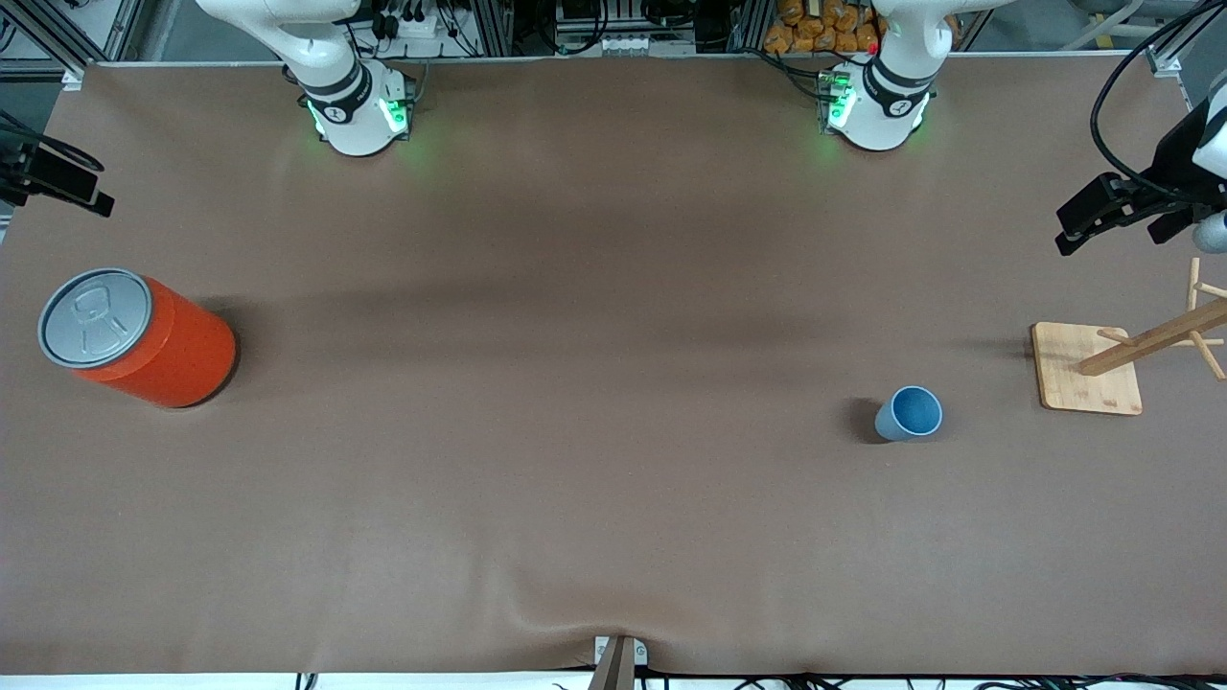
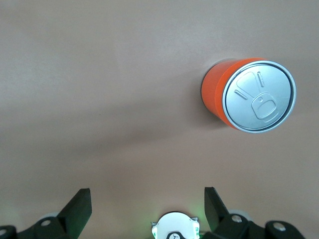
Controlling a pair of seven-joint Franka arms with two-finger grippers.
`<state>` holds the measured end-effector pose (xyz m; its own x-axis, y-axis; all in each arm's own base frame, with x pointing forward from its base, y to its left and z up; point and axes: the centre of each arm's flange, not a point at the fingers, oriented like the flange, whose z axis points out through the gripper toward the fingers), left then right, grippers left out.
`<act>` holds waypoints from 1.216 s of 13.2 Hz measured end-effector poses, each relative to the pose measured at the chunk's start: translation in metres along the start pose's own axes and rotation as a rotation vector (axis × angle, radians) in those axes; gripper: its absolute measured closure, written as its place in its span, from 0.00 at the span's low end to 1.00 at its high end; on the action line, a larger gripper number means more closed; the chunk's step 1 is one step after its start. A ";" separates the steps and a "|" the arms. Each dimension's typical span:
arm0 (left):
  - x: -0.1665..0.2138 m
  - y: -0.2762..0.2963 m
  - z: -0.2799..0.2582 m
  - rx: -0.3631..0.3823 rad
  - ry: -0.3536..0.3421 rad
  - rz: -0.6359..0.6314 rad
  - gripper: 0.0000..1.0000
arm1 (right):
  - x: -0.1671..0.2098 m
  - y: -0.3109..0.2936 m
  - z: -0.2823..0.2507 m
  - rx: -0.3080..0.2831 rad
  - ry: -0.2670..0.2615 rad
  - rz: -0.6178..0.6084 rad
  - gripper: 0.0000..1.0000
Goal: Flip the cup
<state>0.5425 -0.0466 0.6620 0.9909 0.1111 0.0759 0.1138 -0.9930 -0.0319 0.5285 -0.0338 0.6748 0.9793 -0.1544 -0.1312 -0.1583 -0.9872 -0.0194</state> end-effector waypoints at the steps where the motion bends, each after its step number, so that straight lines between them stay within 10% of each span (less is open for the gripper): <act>1: 0.000 0.000 0.000 0.000 0.000 0.000 0.00 | 0.000 0.000 0.000 0.000 0.000 0.000 0.00; 16: -0.001 0.003 0.000 0.000 0.000 0.005 0.00 | 0.000 -0.003 0.000 0.001 -0.001 -0.007 0.00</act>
<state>0.5423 -0.0494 0.6620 0.9915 0.1060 0.0758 0.1086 -0.9936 -0.0320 0.5286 -0.0304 0.6748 0.9801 -0.1480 -0.1321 -0.1521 -0.9881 -0.0214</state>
